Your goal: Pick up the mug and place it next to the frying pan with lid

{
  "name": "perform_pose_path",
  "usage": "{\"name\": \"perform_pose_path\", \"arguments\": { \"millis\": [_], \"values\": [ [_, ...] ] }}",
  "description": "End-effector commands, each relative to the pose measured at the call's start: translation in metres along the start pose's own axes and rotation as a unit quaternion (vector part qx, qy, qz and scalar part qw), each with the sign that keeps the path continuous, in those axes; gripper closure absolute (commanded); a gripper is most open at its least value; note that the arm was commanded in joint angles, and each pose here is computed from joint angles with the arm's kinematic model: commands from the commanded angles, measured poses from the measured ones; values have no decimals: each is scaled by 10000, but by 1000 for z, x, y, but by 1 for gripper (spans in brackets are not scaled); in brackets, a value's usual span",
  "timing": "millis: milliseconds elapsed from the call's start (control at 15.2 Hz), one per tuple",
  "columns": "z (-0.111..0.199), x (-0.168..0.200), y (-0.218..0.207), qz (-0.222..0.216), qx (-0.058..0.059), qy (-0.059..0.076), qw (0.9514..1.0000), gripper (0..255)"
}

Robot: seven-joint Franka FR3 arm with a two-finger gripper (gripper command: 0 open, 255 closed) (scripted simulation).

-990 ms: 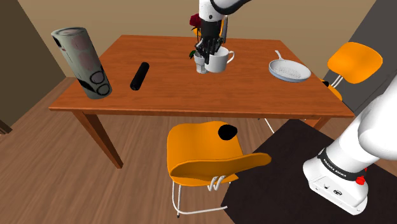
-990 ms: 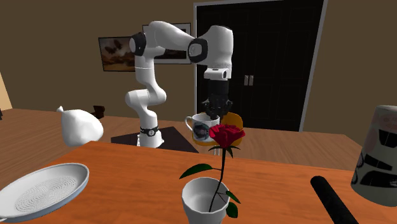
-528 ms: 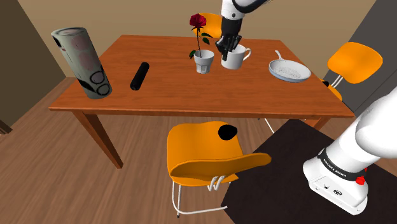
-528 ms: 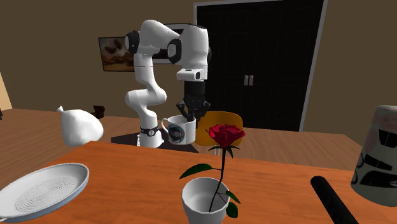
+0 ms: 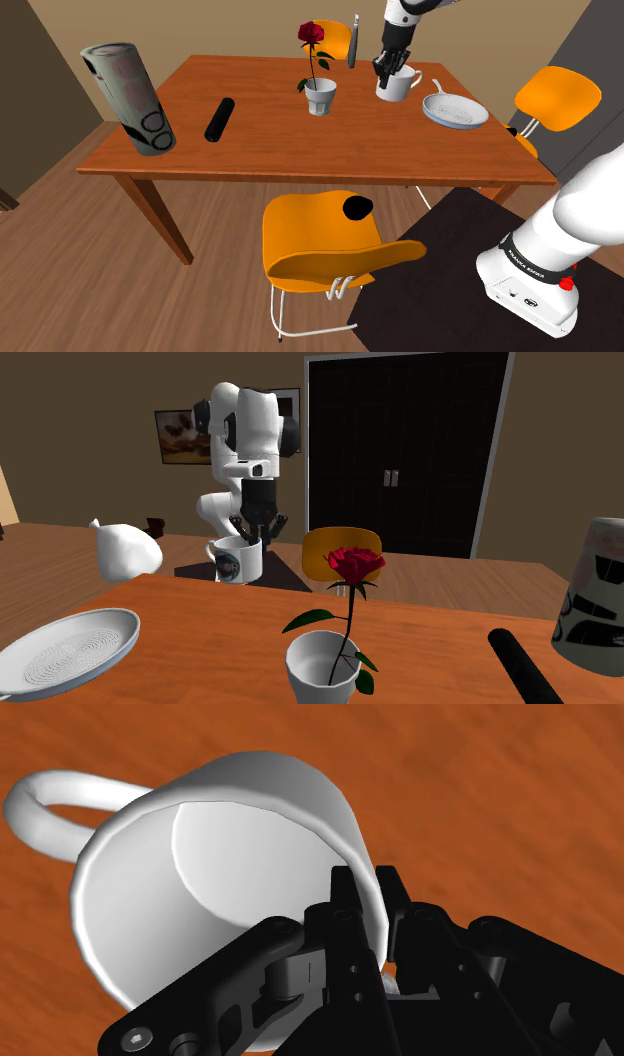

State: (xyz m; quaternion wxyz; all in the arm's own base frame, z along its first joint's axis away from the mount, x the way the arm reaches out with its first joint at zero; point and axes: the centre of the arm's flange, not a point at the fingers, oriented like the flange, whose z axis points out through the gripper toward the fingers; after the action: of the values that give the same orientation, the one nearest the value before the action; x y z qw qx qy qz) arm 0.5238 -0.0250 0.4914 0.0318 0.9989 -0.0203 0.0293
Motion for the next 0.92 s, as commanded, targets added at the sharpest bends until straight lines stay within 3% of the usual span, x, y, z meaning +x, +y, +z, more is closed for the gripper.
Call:
{"name": "perform_pose_path", "arguments": {
  "millis": [0, 858],
  "values": [
    [2, -3, 27, -8, 2, 3, 10000, 255],
    [9, -37, 195, -8, 2, 3, 10000, 255]
  ]
}}
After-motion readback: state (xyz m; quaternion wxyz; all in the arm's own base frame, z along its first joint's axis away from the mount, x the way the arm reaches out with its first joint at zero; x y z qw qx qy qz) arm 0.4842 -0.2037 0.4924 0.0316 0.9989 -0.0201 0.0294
